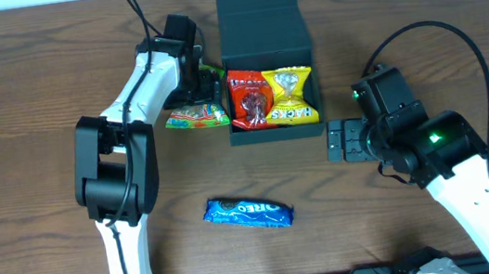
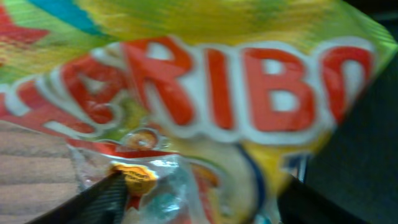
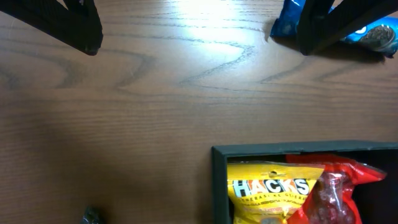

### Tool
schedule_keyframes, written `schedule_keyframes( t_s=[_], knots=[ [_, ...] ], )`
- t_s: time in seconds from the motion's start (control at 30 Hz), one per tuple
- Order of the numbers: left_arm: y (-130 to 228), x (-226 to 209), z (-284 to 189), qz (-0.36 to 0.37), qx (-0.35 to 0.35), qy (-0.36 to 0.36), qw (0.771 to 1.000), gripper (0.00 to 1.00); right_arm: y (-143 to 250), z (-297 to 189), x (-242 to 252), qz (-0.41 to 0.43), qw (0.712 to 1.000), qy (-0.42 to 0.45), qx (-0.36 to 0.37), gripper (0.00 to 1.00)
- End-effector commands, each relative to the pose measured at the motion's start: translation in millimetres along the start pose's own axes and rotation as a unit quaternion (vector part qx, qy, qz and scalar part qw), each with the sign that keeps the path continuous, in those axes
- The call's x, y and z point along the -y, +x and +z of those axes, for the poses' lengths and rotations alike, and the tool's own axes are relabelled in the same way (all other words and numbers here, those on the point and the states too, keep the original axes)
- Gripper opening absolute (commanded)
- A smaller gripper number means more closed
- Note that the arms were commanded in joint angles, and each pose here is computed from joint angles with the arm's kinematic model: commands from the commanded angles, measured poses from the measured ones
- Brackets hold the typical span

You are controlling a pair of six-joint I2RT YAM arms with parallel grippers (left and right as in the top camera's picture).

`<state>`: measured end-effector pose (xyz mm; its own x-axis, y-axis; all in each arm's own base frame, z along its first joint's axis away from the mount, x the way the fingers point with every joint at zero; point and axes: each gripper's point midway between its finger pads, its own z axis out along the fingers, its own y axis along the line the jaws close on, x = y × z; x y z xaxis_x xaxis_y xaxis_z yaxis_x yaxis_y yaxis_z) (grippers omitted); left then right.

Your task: Pack container

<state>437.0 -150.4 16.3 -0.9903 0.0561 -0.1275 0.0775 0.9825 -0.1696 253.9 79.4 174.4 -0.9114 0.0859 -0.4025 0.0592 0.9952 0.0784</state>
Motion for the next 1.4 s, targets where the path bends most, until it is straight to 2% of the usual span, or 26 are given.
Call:
schedule_keyframes(
  t_s=[0.0, 0.03, 0.1, 0.27, 0.47, 0.73, 0.93, 1.1, 1.37],
  knots=[
    [10, -1, 17, 0.001, -0.025, 0.003, 1.000, 0.62, -1, -1, 0, -0.003, 1.000, -0.003, 0.004, 0.99],
    [10, -1, 17, 0.001, -0.025, 0.003, 1.000, 0.57, -1, -1, 0, -0.003, 1.000, -0.003, 0.004, 0.99],
    [10, -1, 17, 0.001, -0.026, 0.003, 1.000, 0.55, -1, -1, 0, -0.003, 1.000, -0.003, 0.004, 0.99],
    [13, -1, 16, 0.001, -0.031, 0.002, 1.000, 0.28, -1, -1, 0, -0.003, 1.000, -0.003, 0.004, 0.99],
    [15, -2, 16, 0.000, -0.035, 0.001, 0.999, 0.06, -1, -1, 0, -0.003, 1.000, -0.003, 0.004, 0.99],
    [21, -2, 15, -0.002, -0.047, 0.001, 0.999, 0.06, -1, -1, 0, -0.003, 1.000, -0.003, 0.004, 0.99],
    [19, 8, 5, -0.002, -0.042, 0.026, 0.999, 0.06, -1, -1, 0, -0.003, 1.000, -0.003, 0.004, 0.99],
    [11, 13, -22, 0.003, -0.013, 0.033, 0.999, 0.06, -1, -1, 0, -0.003, 1.000, -0.003, 0.004, 0.99],
    [1, 26, -91, 0.014, 0.057, 0.048, 0.997, 0.06, -1, -1, 0, -0.003, 1.000, -0.003, 0.004, 0.99]
  ],
)
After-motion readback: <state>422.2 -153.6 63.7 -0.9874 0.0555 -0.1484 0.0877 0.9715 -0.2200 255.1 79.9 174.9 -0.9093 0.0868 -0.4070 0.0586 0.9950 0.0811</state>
